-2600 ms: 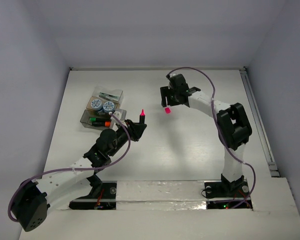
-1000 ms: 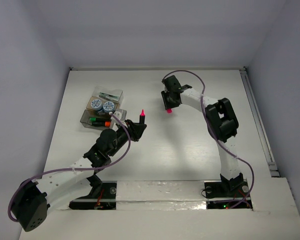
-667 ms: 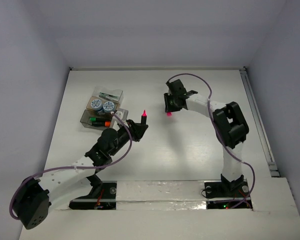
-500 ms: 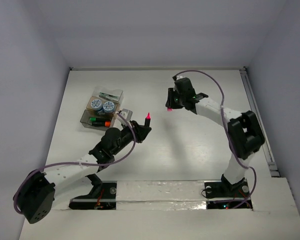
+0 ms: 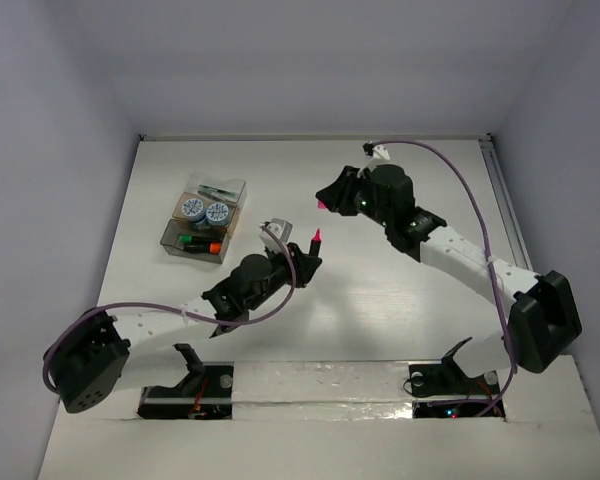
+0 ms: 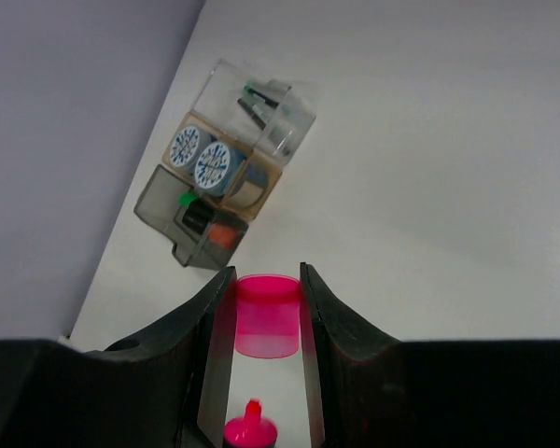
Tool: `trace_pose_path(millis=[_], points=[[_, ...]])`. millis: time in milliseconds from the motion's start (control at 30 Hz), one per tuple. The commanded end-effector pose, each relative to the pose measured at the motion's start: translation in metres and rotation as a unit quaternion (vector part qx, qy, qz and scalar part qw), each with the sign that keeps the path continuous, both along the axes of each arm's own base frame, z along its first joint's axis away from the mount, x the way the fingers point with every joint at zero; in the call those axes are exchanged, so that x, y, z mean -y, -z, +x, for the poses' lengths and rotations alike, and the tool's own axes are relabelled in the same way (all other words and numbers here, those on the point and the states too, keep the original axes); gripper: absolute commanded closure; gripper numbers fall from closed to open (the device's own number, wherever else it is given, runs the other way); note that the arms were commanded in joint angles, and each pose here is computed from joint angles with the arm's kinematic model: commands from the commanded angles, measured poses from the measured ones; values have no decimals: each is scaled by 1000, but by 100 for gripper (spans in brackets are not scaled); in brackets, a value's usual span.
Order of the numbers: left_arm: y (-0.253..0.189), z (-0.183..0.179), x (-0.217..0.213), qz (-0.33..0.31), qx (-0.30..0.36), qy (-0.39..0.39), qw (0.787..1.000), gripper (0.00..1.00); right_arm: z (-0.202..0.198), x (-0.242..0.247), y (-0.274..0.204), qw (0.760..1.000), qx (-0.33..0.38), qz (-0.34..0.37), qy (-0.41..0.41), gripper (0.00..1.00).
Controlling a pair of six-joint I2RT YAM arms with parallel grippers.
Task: Sort the stationery into containers
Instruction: Close the pen cap on the pen.
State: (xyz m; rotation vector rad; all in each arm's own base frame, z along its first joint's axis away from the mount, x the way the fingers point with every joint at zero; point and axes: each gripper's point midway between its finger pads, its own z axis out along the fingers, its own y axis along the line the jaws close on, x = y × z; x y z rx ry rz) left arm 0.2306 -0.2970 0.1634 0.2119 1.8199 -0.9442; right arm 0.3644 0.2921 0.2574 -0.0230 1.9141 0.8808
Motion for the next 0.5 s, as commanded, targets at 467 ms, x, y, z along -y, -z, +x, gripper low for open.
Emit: trace_pose_path(millis=[467], points=[[-57, 38, 2, -34, 70, -77, 994, 100, -29, -8, -33, 996, 52, 61, 27, 94]])
